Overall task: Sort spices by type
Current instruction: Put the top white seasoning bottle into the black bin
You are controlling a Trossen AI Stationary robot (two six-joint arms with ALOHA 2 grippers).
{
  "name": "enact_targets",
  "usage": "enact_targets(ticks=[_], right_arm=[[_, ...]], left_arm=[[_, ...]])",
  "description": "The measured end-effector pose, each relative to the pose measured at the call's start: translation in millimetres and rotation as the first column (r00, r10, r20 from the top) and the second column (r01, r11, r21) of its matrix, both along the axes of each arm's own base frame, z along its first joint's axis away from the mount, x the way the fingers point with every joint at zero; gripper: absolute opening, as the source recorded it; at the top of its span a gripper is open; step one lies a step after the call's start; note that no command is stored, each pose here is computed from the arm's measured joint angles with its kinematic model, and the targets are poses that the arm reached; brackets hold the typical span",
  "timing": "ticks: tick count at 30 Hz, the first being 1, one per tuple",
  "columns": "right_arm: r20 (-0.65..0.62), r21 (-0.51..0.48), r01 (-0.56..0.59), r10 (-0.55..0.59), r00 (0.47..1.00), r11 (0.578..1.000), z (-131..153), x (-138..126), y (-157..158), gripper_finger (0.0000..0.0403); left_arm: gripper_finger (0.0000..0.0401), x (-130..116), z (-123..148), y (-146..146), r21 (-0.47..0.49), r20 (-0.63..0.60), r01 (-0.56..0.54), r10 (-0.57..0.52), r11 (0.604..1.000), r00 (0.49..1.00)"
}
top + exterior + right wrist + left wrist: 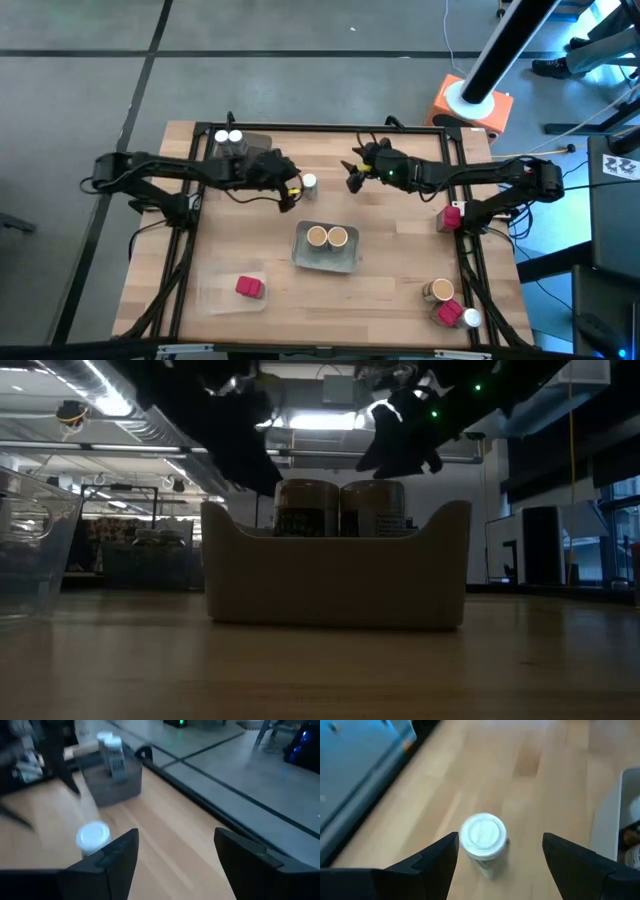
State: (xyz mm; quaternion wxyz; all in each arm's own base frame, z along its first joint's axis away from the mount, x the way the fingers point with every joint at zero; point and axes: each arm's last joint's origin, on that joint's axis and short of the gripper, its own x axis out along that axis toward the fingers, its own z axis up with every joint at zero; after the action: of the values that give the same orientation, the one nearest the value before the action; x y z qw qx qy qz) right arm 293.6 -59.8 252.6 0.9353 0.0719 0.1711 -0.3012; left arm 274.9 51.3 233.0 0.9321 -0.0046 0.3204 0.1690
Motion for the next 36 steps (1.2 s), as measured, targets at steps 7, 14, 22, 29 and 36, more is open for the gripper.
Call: enact_targets(ticks=[7, 14, 22, 29, 36], right_arm=[[-0.065, 0.034, -0.056, 0.058, 0.996, 0.998, -2, -1, -1, 0.0259], [-0.145, 0.068, -0.033, 0.042, 0.989, 0.997, -10, -5, 0, 0.0259], [-0.099, 0.057, -0.023, 0.028, 0.995, 0.998, -6, -3, -1, 0.0259], [-0.094, 0.056, -0.023, 0.028, 0.995, 0.998, -6, -3, -1, 0.0259], [-0.094, 0.056, -0.023, 0.028, 0.995, 0.998, -6, -3, -1, 0.0259]], left_arm=[[0.0276, 38, -13, 6, -0.07, -0.115, -0.049, 0.04, 0.996, 0.993], [0.0276, 47, -20, 10, -0.056, -0.135, -0.12, 0.111, 0.991, 0.985], [0.0276, 45, -20, 12, -0.007, -0.138, -0.199, 0.196, 0.98, 0.971], [0.0276, 43, -12, 9, 0.006, -0.112, -0.197, 0.197, 0.98, 0.974], [0.0276, 37, -1, 16, 0.064, -0.061, -0.317, 0.321, 0.946, 0.945]])
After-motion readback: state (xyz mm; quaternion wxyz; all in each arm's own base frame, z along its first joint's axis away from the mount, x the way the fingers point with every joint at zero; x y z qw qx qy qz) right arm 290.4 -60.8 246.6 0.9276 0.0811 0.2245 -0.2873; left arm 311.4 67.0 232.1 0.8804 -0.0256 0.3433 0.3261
